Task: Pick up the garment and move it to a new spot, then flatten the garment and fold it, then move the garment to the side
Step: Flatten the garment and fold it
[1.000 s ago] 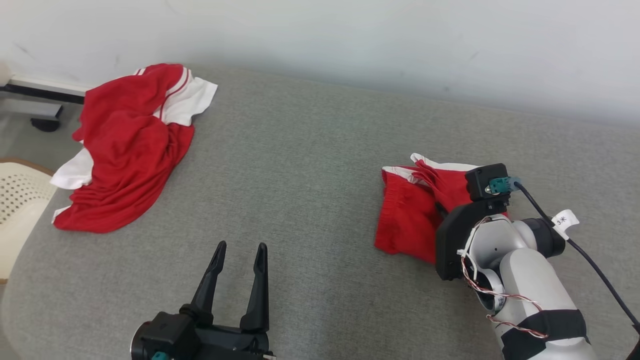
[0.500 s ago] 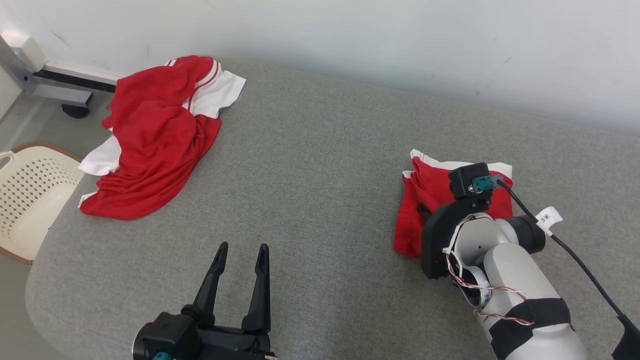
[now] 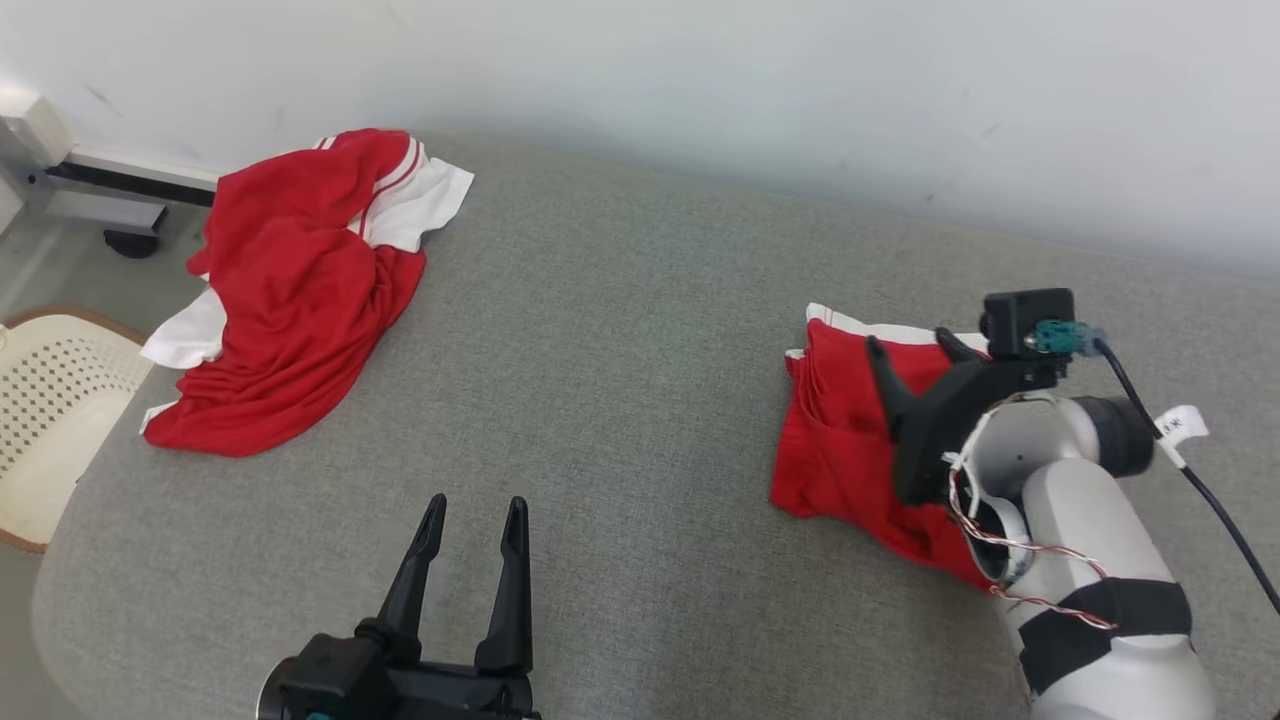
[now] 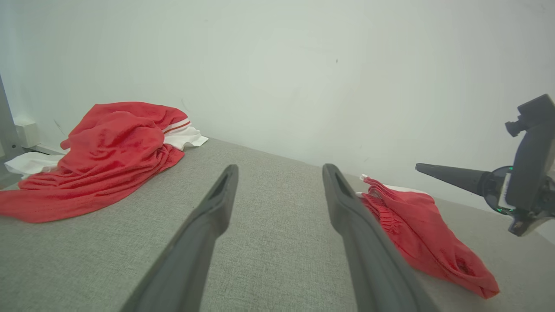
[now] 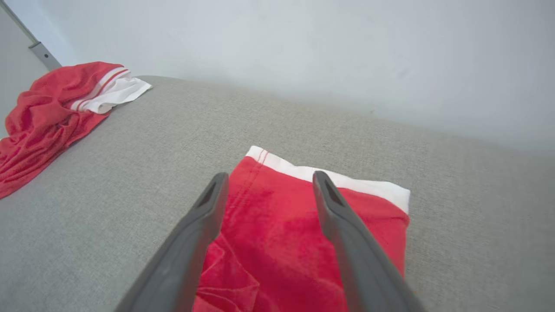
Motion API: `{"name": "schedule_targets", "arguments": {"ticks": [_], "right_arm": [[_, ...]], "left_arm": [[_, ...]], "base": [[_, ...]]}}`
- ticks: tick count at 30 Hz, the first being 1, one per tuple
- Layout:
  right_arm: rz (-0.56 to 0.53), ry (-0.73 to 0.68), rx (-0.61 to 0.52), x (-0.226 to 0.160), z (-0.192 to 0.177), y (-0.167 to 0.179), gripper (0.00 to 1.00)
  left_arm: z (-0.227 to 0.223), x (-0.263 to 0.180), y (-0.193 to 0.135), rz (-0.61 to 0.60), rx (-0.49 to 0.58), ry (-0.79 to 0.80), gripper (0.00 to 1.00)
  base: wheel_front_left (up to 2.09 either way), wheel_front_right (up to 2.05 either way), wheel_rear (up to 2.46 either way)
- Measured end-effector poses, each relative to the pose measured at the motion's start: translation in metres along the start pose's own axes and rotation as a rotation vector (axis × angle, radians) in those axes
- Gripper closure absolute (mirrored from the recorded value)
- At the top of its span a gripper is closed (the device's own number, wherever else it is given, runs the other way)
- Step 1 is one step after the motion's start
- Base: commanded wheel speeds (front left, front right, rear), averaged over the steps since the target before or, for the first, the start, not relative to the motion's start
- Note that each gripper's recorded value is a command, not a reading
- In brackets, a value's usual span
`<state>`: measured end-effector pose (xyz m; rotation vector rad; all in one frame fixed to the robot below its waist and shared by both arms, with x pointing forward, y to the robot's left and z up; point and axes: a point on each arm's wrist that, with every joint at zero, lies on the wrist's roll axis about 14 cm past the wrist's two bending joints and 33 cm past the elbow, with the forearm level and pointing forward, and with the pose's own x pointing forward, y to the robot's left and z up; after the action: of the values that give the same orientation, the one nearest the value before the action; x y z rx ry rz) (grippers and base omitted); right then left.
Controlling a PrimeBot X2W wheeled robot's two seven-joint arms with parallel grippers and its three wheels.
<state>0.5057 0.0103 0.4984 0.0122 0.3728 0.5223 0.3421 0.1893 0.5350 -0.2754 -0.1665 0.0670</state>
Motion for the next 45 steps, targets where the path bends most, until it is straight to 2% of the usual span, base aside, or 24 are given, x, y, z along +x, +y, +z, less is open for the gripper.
{"name": "schedule_targets", "arguments": {"ticks": [5,6,7,8,9,10,13,21,31,35,38,39,40,41,45], "right_arm": [[-0.114,0.031,-0.047,-0.015,-0.018,-0.034,0.00],[-0.124,0.049,-0.047,-0.018,-0.025,-0.037,0.03],[-0.129,0.069,-0.049,-0.019,-0.033,-0.038,0.26],[-0.132,0.086,-0.053,-0.019,-0.041,-0.039,0.69],[-0.131,0.097,-0.057,-0.019,-0.047,-0.039,0.99],[-0.127,0.099,-0.061,-0.018,-0.050,-0.037,1.00],[-0.097,0.125,-0.072,-0.013,-0.062,-0.028,1.00],[0.087,0.199,-0.133,0.008,-0.083,0.036,1.00],[0.297,0.234,-0.206,0.004,-0.092,0.108,1.00],[0.338,0.215,-0.193,-0.001,-0.086,0.122,1.00],[0.329,0.167,-0.176,-0.001,-0.072,0.119,1.00],[0.320,0.145,-0.166,-0.001,-0.065,0.117,0.79],[0.310,0.115,-0.154,-0.001,-0.056,0.113,0.52],[0.296,0.086,-0.137,-0.001,-0.047,0.109,0.00],[0.214,-0.038,-0.081,-0.008,-0.017,0.080,0.00]], "left_arm": [[-0.002,0.000,-0.006,-0.019,-0.008,0.004,0.00],[-0.002,0.000,-0.007,-0.022,-0.009,0.005,0.00],[-0.003,0.000,-0.008,-0.024,-0.009,0.006,0.00],[-0.003,0.000,-0.008,-0.024,-0.009,0.008,0.00],[-0.004,0.000,-0.008,-0.025,-0.009,0.010,0.00],[-0.004,0.000,-0.009,-0.027,-0.009,0.011,0.00],[-0.006,-0.002,-0.009,-0.033,-0.006,0.018,0.00],[-0.007,-0.010,-0.001,-0.024,0.003,0.029,0.00],[-0.003,-0.017,0.007,0.005,0.010,0.019,0.00],[-0.002,-0.017,0.008,0.005,0.009,0.018,0.00],[-0.002,-0.016,0.006,0.001,0.008,0.016,0.00],[-0.002,-0.015,0.006,-0.003,0.008,0.015,0.00],[-0.002,-0.015,0.005,-0.005,0.010,0.015,0.00],[-0.002,-0.015,0.005,-0.009,0.011,0.014,0.00],[-0.002,-0.013,-0.006,-0.060,0.029,0.013,0.00]], "base": [[0.00,0.00,0.00],[0.00,0.00,0.00],[0.00,0.00,0.00],[0.00,0.00,0.00],[0.00,0.00,0.00],[0.00,0.00,0.00],[0.00,0.00,0.00],[0.00,0.00,0.00],[0.00,0.00,0.00],[0.00,0.00,0.00],[0.00,0.00,0.00],[0.00,0.00,0.00],[0.00,0.00,0.00],[0.00,0.00,0.00],[0.00,0.00,0.00]]}}
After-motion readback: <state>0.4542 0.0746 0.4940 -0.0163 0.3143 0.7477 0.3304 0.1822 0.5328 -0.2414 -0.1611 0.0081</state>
